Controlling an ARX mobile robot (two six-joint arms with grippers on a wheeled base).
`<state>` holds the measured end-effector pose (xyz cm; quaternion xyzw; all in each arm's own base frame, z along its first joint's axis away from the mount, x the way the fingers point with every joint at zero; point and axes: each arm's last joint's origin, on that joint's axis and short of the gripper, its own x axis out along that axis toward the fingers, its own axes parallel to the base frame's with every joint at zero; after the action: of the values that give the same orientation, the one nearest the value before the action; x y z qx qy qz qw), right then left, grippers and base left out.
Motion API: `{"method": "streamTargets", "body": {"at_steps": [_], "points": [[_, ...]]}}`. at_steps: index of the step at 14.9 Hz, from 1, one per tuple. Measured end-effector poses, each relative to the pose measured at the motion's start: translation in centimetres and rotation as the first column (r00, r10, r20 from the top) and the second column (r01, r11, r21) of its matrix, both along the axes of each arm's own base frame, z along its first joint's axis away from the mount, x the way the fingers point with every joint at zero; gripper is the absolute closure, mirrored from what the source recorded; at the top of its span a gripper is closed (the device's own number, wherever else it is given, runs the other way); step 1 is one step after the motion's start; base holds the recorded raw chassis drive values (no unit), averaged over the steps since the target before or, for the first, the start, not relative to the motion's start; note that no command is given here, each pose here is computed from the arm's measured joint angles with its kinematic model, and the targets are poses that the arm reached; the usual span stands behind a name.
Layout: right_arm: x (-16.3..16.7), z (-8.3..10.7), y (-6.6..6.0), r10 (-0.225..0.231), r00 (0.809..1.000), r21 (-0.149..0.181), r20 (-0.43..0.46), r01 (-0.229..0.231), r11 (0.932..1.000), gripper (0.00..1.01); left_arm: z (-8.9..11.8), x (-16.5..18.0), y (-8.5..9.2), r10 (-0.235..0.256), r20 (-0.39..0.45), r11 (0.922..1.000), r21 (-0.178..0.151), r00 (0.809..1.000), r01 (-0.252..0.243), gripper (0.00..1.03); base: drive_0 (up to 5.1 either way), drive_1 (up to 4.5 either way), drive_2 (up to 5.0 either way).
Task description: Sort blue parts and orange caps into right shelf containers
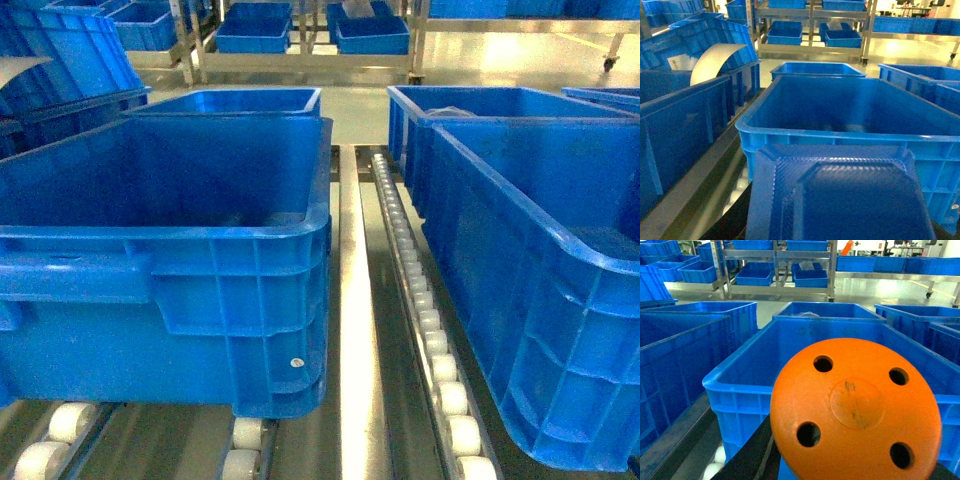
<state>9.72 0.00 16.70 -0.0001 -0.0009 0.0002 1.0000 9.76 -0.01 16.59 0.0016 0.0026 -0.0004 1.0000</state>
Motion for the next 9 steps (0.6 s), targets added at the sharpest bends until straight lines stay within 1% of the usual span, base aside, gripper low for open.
{"method": "streamTargets", "body": {"at_steps": [9], "points": [[0.0, 0.0, 0.0, 0.0, 1.0, 0.0, 0.0, 0.0, 1.0, 0.57, -0.01, 0.0, 0.0, 0.0, 0.0, 1.0, 0.0, 1.0, 0.0, 0.6, 0.0, 0.0, 0.0]]}}
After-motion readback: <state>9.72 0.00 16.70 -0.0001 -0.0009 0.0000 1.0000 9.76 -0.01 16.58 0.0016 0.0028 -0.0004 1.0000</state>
